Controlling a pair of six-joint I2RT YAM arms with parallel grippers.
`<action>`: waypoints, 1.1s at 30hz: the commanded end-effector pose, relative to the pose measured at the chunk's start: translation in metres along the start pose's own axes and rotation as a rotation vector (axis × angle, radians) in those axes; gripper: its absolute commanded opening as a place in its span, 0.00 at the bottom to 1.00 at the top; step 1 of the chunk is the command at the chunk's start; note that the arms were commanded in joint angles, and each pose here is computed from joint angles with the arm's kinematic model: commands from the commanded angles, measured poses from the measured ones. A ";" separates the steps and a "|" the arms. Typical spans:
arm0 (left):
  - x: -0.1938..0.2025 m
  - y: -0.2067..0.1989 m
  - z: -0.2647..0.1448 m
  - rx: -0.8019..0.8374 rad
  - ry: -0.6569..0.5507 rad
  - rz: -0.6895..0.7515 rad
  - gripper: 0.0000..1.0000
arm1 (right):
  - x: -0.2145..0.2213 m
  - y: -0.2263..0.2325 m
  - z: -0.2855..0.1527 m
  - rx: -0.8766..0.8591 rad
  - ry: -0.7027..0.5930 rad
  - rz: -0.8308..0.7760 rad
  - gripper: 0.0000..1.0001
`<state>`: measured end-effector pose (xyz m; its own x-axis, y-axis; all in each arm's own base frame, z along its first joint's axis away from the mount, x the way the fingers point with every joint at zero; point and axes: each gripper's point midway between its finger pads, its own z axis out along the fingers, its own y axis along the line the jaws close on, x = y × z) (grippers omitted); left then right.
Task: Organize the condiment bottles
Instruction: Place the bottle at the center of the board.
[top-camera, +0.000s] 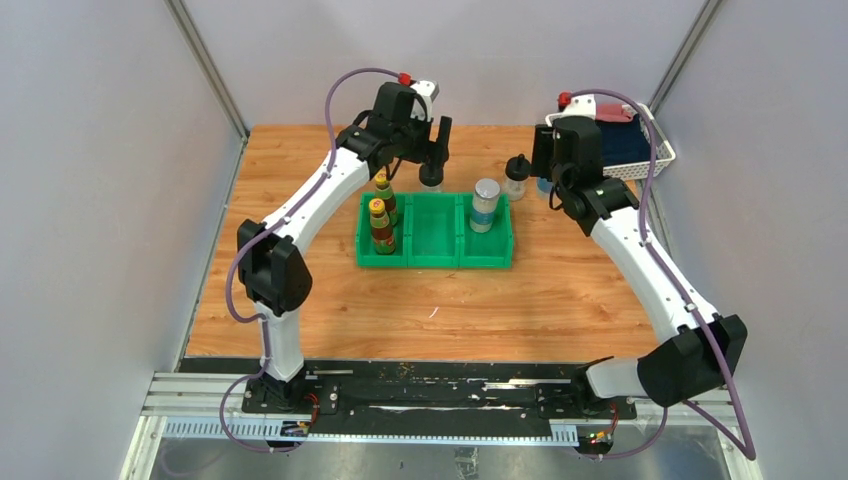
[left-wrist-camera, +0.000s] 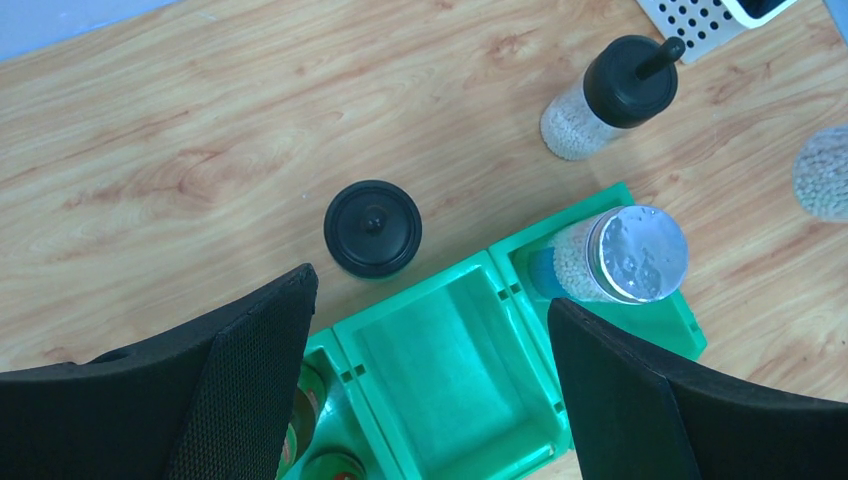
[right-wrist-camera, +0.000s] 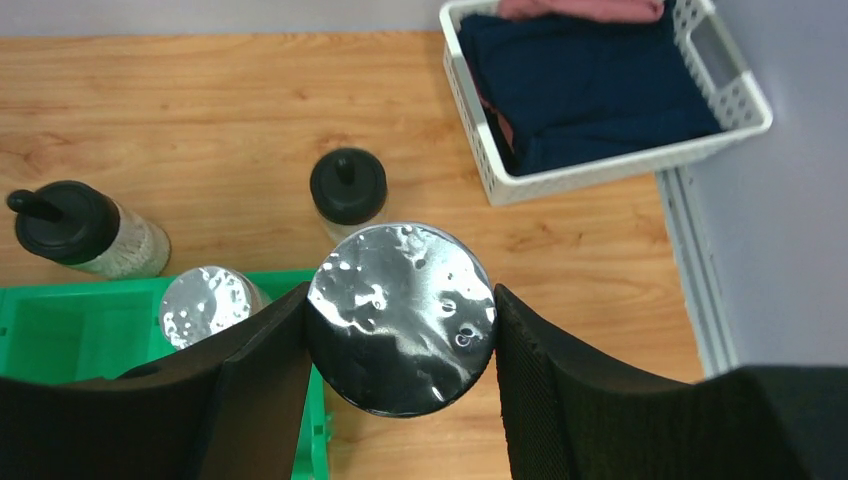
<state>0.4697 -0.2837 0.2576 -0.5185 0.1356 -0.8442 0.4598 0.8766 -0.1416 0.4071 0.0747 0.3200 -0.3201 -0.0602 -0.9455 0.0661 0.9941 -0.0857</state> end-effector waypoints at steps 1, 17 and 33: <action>0.001 -0.001 0.001 0.015 0.014 0.009 0.92 | 0.024 -0.023 0.003 0.100 0.033 0.170 0.00; 0.012 0.004 0.021 0.005 0.034 0.035 0.92 | 0.093 -0.017 0.047 0.096 0.109 0.305 0.00; 0.030 0.011 0.053 -0.006 0.044 0.055 0.93 | 0.116 -0.006 0.069 0.070 0.139 0.288 0.00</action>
<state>0.4879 -0.2924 0.2088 -0.5447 0.1963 -0.8153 0.4750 0.8735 -0.1070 0.4222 0.0571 0.1792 -0.4639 0.2128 -0.8600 0.2308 0.9662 0.1146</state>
